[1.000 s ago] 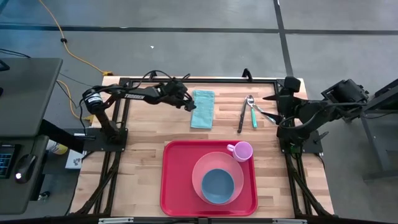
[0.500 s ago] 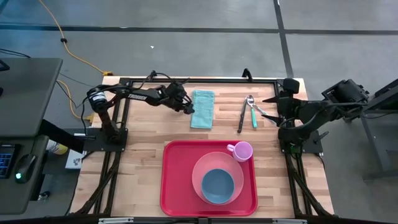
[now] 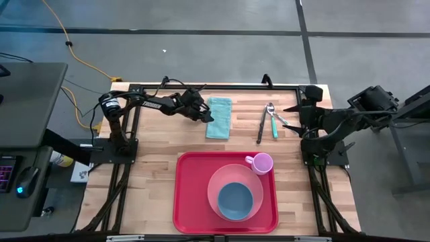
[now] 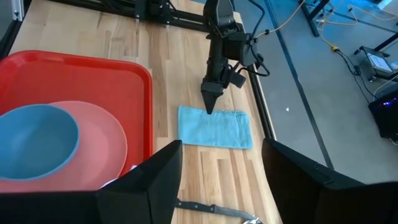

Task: Set up tray
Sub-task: Put the blue napkin on the red tray beside the pink plate

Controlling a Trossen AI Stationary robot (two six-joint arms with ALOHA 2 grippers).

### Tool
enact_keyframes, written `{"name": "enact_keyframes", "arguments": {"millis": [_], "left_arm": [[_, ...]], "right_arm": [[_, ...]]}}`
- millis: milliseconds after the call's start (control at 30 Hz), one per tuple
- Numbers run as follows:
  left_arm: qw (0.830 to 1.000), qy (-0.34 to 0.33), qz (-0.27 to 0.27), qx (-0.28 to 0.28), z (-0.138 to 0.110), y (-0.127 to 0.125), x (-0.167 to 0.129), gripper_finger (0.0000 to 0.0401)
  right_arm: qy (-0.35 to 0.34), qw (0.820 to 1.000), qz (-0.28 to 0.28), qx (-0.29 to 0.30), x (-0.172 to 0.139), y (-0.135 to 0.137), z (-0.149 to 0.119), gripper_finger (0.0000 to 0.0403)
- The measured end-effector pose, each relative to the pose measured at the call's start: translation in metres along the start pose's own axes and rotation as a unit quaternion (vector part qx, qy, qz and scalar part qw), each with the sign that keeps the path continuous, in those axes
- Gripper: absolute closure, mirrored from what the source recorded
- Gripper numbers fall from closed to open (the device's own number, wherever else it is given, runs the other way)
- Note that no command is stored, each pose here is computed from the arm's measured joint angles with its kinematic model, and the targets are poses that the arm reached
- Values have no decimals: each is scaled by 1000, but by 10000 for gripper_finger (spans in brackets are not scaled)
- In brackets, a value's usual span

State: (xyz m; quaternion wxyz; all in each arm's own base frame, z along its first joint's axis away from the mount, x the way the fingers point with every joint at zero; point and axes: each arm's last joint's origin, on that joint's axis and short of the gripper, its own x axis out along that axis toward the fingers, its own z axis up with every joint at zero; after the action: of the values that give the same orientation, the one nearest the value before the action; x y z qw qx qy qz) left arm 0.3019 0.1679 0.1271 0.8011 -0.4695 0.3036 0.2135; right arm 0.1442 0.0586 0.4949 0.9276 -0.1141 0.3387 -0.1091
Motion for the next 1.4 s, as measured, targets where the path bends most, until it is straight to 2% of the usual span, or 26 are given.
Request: {"name": "enact_keyframes", "arguments": {"millis": [833, 1233, 1333, 1400], "left_arm": [[1000, -23, 0, 0, 0, -12, 4, 39], [999, -23, -21, 10, 8, -17, 27, 39], [999, -26, -17, 9, 10, -18, 27, 53], [1000, -26, -10, 10, 9, -17, 27, 81]], "right_arm": [[-14, 1000, 15, -20, -7, 9, -1, 202], [-22, 999, 18, -22, -10, 13, -2, 202], [-22, 999, 20, -22, -10, 13, -2, 202], [-22, 999, 20, -22, -10, 13, -2, 202]]}}
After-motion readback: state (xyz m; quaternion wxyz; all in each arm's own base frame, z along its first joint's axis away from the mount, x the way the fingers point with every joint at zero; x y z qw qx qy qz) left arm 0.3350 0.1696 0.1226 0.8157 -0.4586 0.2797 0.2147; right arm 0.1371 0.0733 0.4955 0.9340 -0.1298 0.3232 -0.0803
